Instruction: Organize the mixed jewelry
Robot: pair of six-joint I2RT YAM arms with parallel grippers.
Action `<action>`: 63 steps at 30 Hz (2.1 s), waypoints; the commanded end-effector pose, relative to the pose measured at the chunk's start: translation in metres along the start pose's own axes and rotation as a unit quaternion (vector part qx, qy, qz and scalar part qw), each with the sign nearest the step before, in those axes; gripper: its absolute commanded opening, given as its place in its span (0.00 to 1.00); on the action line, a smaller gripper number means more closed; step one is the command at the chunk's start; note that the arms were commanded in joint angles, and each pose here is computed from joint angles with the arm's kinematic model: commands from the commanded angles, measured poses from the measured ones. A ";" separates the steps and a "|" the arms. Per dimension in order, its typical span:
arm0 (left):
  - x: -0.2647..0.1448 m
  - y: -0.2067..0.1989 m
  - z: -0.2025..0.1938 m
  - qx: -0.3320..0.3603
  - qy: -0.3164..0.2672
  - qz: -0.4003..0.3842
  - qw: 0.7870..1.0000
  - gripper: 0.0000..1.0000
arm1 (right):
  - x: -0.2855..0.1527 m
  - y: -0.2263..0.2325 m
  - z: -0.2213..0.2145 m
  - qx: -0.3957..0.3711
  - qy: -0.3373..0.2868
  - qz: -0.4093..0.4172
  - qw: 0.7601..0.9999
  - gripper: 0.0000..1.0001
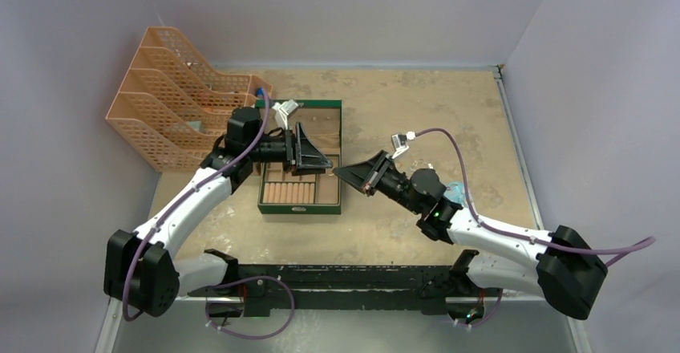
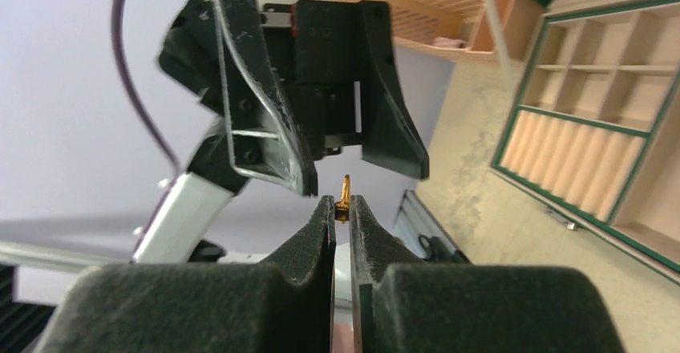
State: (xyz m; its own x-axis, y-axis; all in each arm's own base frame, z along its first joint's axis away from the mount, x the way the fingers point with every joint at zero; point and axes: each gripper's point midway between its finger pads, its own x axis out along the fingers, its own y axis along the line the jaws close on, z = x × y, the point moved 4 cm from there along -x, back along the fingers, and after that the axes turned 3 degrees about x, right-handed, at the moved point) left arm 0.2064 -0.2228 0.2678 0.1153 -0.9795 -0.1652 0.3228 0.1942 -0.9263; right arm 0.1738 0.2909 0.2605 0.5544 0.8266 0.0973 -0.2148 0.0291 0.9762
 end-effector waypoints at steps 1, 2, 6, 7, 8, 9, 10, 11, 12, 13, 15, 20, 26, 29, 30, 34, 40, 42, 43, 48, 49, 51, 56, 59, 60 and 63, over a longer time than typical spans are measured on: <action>-0.022 0.035 0.017 0.027 -0.112 0.216 0.970 0.60 | 0.013 -0.005 0.011 -0.049 -0.019 -0.060 0.997 0.05; -0.030 0.045 0.020 0.028 -0.133 0.264 0.955 0.62 | 0.016 -0.012 0.012 -0.067 -0.017 -0.087 0.994 0.04; -0.059 0.067 0.021 0.045 -0.171 0.385 0.906 0.65 | 0.036 -0.034 0.022 -0.131 -0.010 -0.191 0.973 0.04; -0.065 0.068 0.022 0.055 -0.176 0.401 0.897 0.65 | 0.041 -0.041 0.020 -0.139 0.004 -0.211 0.967 0.04; -0.070 0.068 0.022 0.063 -0.181 0.414 0.890 0.65 | 0.049 -0.042 0.020 -0.146 0.013 -0.223 0.964 0.04; -0.074 0.068 0.023 0.071 -0.186 0.425 0.883 0.65 | 0.056 -0.052 0.016 -0.150 0.026 -0.243 0.958 0.04; -0.079 0.067 0.025 0.080 -0.195 0.436 0.875 0.65 | 0.062 -0.057 0.011 -0.153 0.036 -0.255 0.954 0.04; -0.084 0.065 0.026 0.088 -0.203 0.444 0.868 0.65 | 0.069 -0.060 0.008 -0.157 0.041 -0.268 0.950 0.04; -0.089 0.065 0.027 0.093 -0.213 0.455 0.860 0.65 | 0.075 -0.065 0.001 -0.164 0.049 -0.283 0.944 0.04; -0.094 0.064 0.028 0.097 -0.221 0.465 0.852 0.65 | 0.081 -0.068 -0.004 -0.171 0.053 -0.298 0.938 0.04; -0.104 0.064 0.029 0.103 -0.241 0.486 0.834 0.65 | 0.089 -0.080 -0.016 -0.184 0.063 -0.338 0.921 0.04; -0.127 0.067 0.027 0.102 -0.274 0.537 0.791 0.65 | 0.097 -0.105 -0.033 -0.206 0.062 -0.425 0.879 0.02; -0.133 0.073 0.023 0.104 -0.283 0.549 0.780 0.65 | 0.094 -0.123 -0.038 -0.204 0.061 -0.481 0.851 0.01; -0.133 0.074 0.022 0.105 -0.280 0.549 0.780 0.65 | 0.091 -0.125 -0.038 -0.199 0.056 -0.494 0.844 0.01; -0.133 0.074 0.022 0.106 -0.279 0.549 0.780 0.65 | 0.089 -0.126 -0.038 -0.198 0.055 -0.501 0.841 0.01; -0.133 0.073 0.022 0.110 -0.281 0.549 0.780 0.65 | 0.085 -0.129 -0.035 -0.197 0.045 -0.516 0.832 0.01; -0.133 0.073 0.021 0.113 -0.280 0.544 0.783 0.65 | 0.089 -0.133 -0.035 -0.199 0.044 -0.523 0.828 0.01; -0.132 0.073 0.021 0.113 -0.280 0.543 0.784 0.66 | 0.091 -0.136 -0.036 -0.199 0.046 -0.526 0.826 0.01; -0.132 0.073 0.021 0.113 -0.279 0.543 0.784 0.66 | 0.091 -0.137 -0.037 -0.198 0.048 -0.527 0.825 0.01; -0.131 0.074 0.020 0.113 -0.276 0.541 0.786 0.66 | 0.092 -0.140 -0.040 -0.195 0.056 -0.526 0.826 0.01; -0.130 0.074 0.020 0.113 -0.276 0.540 0.787 0.66 | 0.093 -0.140 -0.040 -0.195 0.056 -0.525 0.827 0.01; -0.130 0.073 0.021 0.114 -0.276 0.540 0.787 0.66 | 0.093 -0.142 -0.041 -0.193 0.057 -0.525 0.827 0.01; -0.130 0.074 0.021 0.114 -0.274 0.540 0.788 0.66 | 0.094 -0.149 -0.042 -0.196 0.060 -0.530 0.823 0.01; -0.129 0.075 0.021 0.114 -0.272 0.540 0.788 0.66 | 0.094 -0.153 -0.044 -0.198 0.063 -0.534 0.820 0.01; -0.129 0.075 0.021 0.114 -0.272 0.540 0.788 0.66 | 0.094 -0.154 -0.044 -0.198 0.064 -0.534 0.819 0.01; -0.129 0.075 0.021 0.114 -0.272 0.541 0.788 0.66 | 0.094 -0.157 -0.044 -0.200 0.066 -0.537 0.817 0.01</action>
State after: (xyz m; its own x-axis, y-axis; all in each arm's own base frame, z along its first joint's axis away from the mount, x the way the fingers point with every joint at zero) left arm 0.2330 -0.0797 0.2235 0.7880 -0.0704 -0.6116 -0.1046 0.9637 -0.2457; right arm 0.2212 0.3869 0.1052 0.5035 0.2691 -0.8210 0.0734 0.9335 0.3509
